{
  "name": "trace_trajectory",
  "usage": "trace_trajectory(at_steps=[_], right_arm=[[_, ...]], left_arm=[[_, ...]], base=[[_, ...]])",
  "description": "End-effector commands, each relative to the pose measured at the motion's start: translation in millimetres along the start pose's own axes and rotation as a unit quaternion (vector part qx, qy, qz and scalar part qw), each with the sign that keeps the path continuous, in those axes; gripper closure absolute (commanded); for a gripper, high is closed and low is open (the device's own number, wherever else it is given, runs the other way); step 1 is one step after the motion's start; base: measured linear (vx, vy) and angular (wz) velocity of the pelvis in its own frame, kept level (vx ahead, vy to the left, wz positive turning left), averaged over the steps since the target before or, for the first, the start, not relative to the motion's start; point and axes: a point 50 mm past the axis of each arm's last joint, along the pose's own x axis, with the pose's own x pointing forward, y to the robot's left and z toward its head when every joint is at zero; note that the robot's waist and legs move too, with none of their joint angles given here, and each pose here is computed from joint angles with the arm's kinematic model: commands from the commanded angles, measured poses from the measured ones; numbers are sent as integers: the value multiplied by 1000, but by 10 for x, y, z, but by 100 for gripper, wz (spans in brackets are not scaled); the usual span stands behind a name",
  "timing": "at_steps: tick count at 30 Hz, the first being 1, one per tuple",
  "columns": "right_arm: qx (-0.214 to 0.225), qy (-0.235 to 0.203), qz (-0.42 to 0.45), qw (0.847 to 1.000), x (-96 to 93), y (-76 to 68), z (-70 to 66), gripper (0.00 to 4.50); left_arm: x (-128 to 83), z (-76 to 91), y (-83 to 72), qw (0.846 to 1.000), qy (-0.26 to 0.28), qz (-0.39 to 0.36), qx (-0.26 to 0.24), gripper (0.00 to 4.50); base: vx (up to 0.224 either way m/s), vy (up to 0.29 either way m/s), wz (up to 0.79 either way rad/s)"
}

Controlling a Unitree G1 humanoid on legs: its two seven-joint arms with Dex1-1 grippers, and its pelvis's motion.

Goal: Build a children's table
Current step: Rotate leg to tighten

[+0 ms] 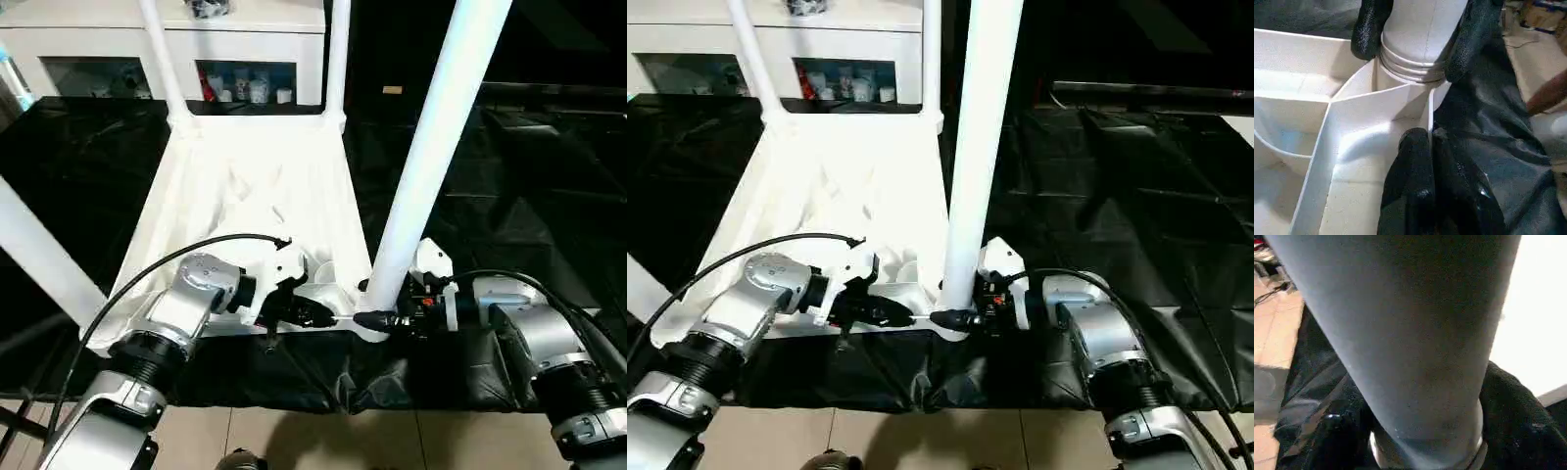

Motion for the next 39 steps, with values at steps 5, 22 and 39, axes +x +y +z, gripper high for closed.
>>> trace_trajectory(at_steps=[5, 22, 39], right_arm=[[15, 2, -106, 994, 401, -74, -30, 187], [91, -60, -250, 962, 742, -247, 128, 95], [-25, 4, -8, 1000, 125, -43, 33, 59]], left_arm=[[189, 279, 195, 992, -34, 118, 0, 450], [477, 427, 215, 983, -50, 174, -5, 450], [125, 267, 13, 998, -57, 7, 29, 450]], base=[[0, 0, 0], [0, 0, 0], [0, 0, 0]])
